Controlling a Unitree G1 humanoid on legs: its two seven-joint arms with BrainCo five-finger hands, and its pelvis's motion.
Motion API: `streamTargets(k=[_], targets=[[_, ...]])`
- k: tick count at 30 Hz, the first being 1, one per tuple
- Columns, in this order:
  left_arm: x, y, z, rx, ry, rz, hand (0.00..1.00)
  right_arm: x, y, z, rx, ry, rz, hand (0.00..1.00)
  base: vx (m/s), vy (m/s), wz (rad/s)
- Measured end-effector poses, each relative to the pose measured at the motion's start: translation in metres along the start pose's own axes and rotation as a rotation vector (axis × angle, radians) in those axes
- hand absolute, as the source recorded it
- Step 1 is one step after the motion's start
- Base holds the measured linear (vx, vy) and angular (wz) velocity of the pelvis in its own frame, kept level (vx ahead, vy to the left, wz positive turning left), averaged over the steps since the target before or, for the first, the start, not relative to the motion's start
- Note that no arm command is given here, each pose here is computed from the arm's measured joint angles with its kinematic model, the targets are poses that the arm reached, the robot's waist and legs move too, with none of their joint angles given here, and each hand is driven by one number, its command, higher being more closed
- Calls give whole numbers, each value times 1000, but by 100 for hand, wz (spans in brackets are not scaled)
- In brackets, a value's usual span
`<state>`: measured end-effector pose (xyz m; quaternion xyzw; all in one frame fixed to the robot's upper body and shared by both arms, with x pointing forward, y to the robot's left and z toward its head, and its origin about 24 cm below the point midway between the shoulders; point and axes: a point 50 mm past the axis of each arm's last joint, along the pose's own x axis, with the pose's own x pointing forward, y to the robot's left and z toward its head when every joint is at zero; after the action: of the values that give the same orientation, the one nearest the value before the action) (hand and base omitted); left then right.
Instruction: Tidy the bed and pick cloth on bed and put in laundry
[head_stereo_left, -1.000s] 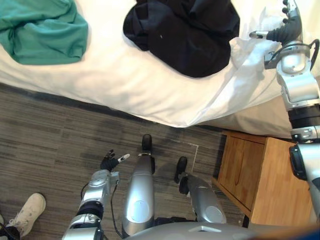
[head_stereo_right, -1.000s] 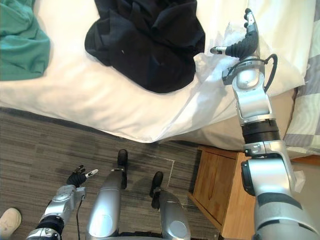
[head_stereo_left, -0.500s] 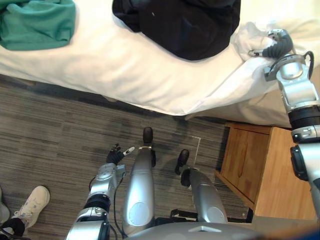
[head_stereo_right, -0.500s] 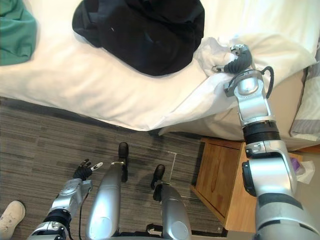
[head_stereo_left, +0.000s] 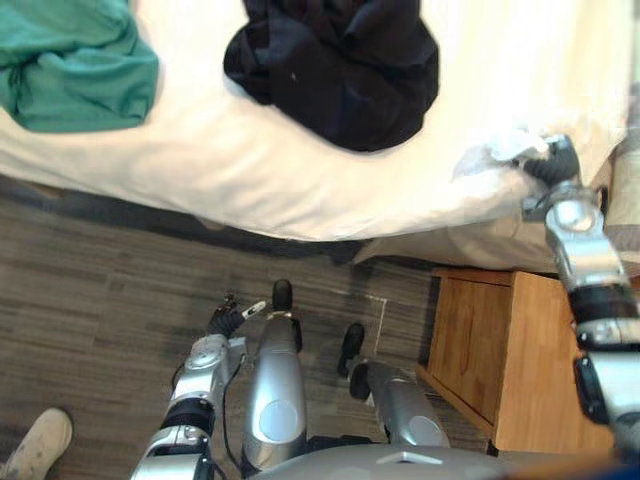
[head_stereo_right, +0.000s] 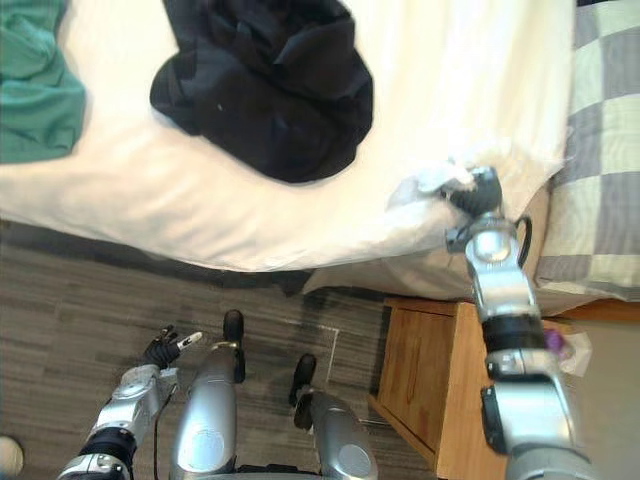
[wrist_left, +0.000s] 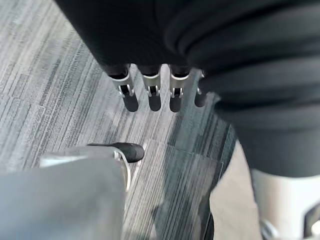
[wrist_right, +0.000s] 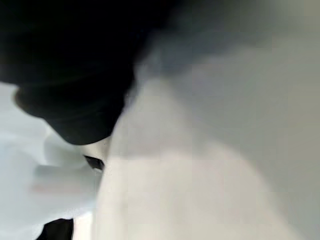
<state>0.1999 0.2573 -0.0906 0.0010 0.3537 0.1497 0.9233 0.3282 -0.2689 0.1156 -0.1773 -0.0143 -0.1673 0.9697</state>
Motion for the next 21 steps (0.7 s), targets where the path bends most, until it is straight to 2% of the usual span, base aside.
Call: streamTargets(k=[1,6,9,14,16,21], targets=[[-2,3,-8,3,29,7,0,-14,3,-19,22,44,-6,0,49,-7,-19],[-11,-3,-37,26,128,-33,0,-66,16,-83,101,252,-55,0,46,-12,-6],[-21,-10,-59,11,197,-66,0,-93,14,-113,205,367,-117,0,5,-10,-4],[-39,-12,-99,-12,315,-92,0,-140,2,-157,469,536,-323,0,-59,1,-13],[-46,-13,-110,-31,344,-99,0,-167,-7,-177,614,602,-454,0,-112,-6,-20],[-57,-26,-131,-92,409,-145,0,-224,-36,-213,704,719,-675,0,-86,28,-1]])
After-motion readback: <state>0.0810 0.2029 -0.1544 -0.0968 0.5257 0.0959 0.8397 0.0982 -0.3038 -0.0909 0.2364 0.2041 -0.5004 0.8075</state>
